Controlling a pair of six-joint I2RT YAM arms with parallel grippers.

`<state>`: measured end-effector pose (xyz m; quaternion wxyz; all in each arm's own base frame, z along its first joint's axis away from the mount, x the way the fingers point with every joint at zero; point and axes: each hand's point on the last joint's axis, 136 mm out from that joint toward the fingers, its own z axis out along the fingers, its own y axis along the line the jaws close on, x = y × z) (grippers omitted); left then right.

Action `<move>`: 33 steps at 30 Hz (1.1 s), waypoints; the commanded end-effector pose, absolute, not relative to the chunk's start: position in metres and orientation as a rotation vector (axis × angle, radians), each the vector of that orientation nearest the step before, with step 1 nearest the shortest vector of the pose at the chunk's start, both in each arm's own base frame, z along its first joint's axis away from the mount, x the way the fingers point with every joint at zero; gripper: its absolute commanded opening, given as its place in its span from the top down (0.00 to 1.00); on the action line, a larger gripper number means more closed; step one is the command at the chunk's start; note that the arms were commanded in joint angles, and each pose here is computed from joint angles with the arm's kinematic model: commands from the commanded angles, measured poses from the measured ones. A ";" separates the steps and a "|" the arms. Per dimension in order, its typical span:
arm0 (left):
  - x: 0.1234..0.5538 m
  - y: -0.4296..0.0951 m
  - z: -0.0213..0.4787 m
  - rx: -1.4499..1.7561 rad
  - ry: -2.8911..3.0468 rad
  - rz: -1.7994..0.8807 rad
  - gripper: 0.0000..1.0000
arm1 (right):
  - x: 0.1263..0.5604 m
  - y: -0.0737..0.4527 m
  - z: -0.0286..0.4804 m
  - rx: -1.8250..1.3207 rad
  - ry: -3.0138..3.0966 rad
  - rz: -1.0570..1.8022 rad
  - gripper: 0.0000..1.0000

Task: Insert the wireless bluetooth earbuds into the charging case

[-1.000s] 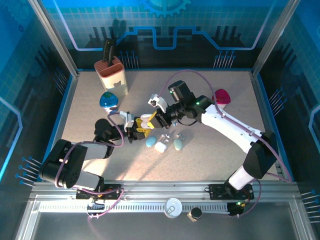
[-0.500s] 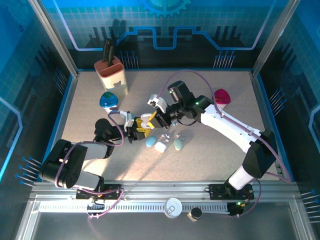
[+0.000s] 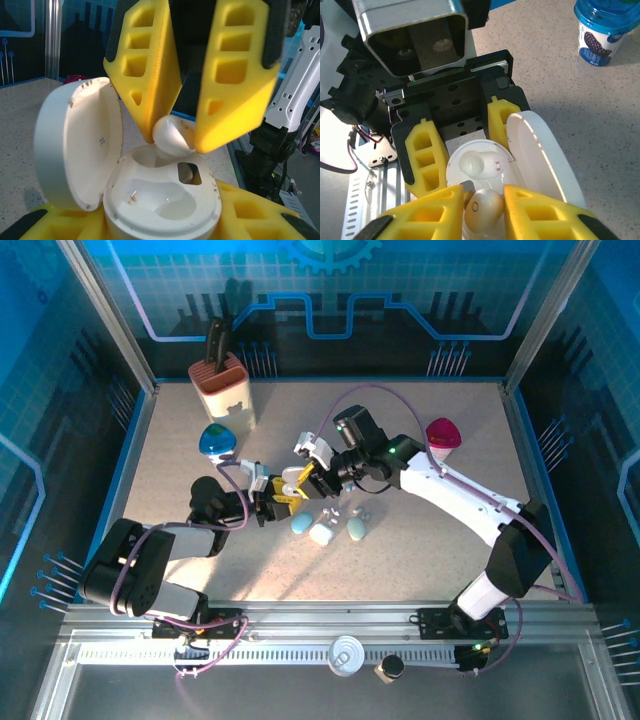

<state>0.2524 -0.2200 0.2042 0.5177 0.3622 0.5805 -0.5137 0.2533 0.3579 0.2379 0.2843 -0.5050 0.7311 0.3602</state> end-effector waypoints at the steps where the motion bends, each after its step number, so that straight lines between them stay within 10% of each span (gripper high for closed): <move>1: 0.245 -0.222 0.232 0.963 1.249 -1.194 0.62 | 0.251 0.356 0.232 -1.347 1.978 0.931 0.71; 18: 0.248 -0.222 0.225 0.960 1.259 -1.182 0.62 | 0.252 0.354 0.265 -1.241 1.922 0.954 0.51; 33: 0.251 -0.219 0.215 0.967 1.240 -1.087 0.62 | 0.252 0.333 0.301 -1.031 1.875 0.989 0.53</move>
